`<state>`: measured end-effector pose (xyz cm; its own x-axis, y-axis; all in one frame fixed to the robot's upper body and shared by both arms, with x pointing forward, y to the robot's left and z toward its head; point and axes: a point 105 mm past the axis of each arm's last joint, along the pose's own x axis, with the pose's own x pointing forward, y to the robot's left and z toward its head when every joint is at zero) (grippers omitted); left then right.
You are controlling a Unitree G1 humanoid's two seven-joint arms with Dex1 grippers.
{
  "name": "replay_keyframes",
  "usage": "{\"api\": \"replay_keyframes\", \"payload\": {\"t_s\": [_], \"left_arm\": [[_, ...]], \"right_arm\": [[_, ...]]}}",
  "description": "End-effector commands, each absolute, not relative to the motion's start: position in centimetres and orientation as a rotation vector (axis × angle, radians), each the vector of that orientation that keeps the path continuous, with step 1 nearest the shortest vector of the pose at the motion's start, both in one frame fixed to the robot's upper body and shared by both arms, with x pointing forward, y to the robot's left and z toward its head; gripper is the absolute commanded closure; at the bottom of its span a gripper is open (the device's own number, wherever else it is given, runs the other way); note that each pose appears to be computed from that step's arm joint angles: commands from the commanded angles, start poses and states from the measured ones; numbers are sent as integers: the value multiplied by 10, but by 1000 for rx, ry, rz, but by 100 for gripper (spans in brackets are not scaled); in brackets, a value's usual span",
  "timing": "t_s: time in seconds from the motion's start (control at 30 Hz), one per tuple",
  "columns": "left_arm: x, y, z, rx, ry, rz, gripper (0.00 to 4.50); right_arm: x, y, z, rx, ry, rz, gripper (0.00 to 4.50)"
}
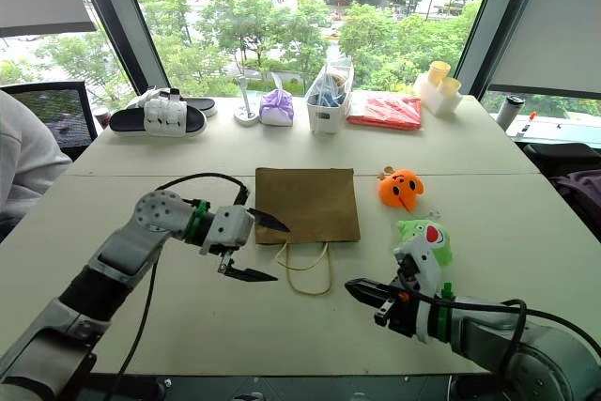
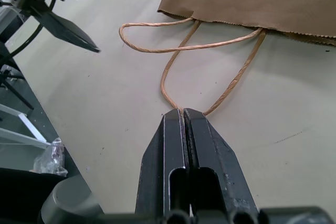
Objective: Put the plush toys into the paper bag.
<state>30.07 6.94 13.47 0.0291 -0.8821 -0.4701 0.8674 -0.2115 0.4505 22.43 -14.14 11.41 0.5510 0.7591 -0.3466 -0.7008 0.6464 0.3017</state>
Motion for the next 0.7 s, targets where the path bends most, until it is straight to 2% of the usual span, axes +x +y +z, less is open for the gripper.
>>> {"api": "replay_keyframes", "payload": {"t_s": [0.03,0.1,0.17,0.27,0.3,0.43,0.57,0.7], "left_arm": [[308,61,125,829,-35,-1601,6],[312,56,114,812,-14,-1610,6],[319,50,113,766,-40,-1587,58],[329,47,128,664,-86,-1552,181],[330,47,132,642,-88,-1550,245],[333,44,145,552,-98,-1549,439],[346,35,174,365,-98,-1454,449],[349,31,192,281,-110,-1410,449]], "right_arm": [[227,-138,121,128,437,883,450],[228,-138,121,125,435,879,450],[228,-138,121,122,428,872,450],[226,-139,122,128,418,856,450],[225,-137,121,129,416,857,450],[226,-129,122,137,398,869,450],[243,-117,130,118,301,837,450],[266,-103,133,104,232,788,450]]}}
